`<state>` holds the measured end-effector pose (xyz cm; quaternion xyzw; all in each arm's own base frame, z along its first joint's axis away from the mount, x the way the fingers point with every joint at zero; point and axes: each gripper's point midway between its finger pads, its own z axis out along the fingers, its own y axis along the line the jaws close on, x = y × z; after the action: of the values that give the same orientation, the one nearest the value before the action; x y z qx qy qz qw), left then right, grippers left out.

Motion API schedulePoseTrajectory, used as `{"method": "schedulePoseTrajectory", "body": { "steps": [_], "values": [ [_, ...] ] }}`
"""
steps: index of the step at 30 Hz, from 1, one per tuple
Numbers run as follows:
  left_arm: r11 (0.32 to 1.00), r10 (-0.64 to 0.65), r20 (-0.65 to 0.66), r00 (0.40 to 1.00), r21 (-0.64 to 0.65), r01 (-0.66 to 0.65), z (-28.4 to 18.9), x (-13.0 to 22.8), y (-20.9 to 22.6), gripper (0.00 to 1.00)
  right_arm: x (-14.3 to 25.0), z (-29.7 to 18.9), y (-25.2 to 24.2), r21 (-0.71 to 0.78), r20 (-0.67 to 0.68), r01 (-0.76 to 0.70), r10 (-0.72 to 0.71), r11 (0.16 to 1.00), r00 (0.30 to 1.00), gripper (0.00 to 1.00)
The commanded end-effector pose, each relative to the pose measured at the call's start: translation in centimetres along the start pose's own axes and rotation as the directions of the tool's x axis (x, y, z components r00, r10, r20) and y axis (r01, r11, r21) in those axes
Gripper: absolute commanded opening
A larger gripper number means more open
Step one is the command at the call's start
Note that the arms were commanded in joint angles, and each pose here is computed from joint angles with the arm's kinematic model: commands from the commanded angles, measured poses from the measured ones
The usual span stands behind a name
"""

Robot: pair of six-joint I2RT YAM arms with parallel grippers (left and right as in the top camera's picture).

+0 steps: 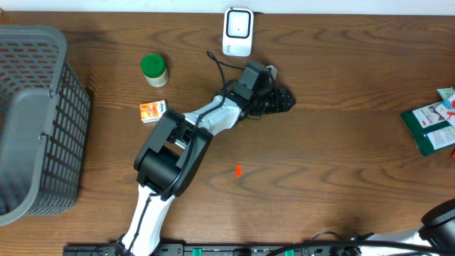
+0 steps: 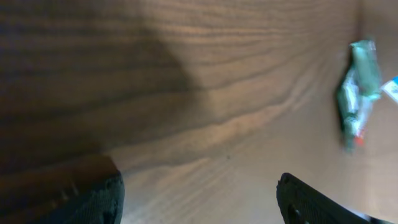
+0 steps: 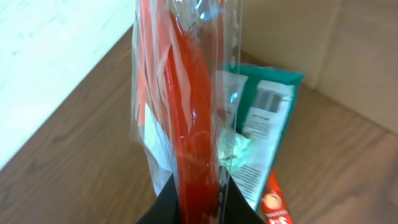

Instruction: Scan the item barcode

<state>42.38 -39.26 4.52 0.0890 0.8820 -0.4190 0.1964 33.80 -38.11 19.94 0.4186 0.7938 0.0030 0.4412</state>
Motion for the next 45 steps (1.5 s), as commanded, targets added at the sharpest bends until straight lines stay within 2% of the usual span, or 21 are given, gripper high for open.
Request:
{"method": "schedulePoseTrajectory", "body": {
  "steps": [1,11,16,21,25,27,29,35,37,40,42,45],
  "values": [
    [0.976,0.105,0.056,0.993,-0.195,-0.092,-0.1,-1.1,3.8,0.79,2.0,2.6,0.4,-0.118,-0.075,-0.059,0.05,0.991,0.996,0.01],
    [0.94,0.192,0.051,0.98,-0.297,-0.169,-1.0,-2.8,4.2,0.79,7.6,8.3,-1.9,-0.142,-0.224,-0.153,0.119,0.978,0.967,0.01],
    [0.936,0.194,0.056,0.979,-0.31,-0.168,-1.0,-3.0,4.4,0.79,8.3,8.9,-2.7,-0.119,-0.237,-0.158,0.126,0.98,0.963,0.01],
    [0.935,0.191,0.051,0.98,-0.312,-0.166,-1.1,-2.8,4.4,0.79,8.4,8.8,-4.7,-0.031,-0.227,-0.154,0.143,0.988,0.963,0.03],
    [0.934,0.201,0.054,0.978,-0.31,-0.175,-1.5,-3.1,3.9,0.79,8.7,8.2,-6.6,0.017,-0.235,-0.177,0.176,0.984,0.956,0.19],
    [0.931,0.221,0.061,0.973,-0.31,-0.192,-1.9,-3.5,3.5,0.79,8.7,7.8,-7.7,0.034,-0.235,-0.196,0.199,0.98,0.952,0.21],
    [0.93,0.232,0.073,0.97,-0.308,-0.2,-2.4,-4.0,2.9,0.79,8.7,7.4,-8.7,0.05,-0.233,-0.214,0.22,0.975,0.947,0.32],
    [0.931,0.245,0.093,0.965,-0.299,-0.208,-3.1,-4.7,1.9,0.79,9.4,5.9,-11.6,0.1,-0.245,-0.264,0.281,0.959,0.928,0.42],
    [0.931,0.247,0.096,0.964,-0.298,-0.209,-3.2,-4.8,1.7,0.79,9.6,5.5,-12.3,0.11,-0.251,-0.267,0.287,0.957,0.924,0.52],
    [0.932,0.251,0.102,0.963,-0.295,-0.211,-3.4,-5.0,1.4,0.79,10.0,4.9,-13.0,0.121,-0.261,-0.283,0.305,0.952,0.916,0.59],
    [0.931,0.257,0.109,0.96,-0.293,-0.216,-3.7,-5.2,1.0,0.79,10.2,4.7,-13.0,0.11,-0.27,-0.296,0.315,0.949,0.91,0.64],
    [0.919,0.309,0.114,0.944,-0.29,-0.266,-4.5,-5.8,0.0,0.79,10.1,4.5,-11.4,0.011,-0.295,-0.298,0.287,0.955,0.911,0.71]
  ]
}}
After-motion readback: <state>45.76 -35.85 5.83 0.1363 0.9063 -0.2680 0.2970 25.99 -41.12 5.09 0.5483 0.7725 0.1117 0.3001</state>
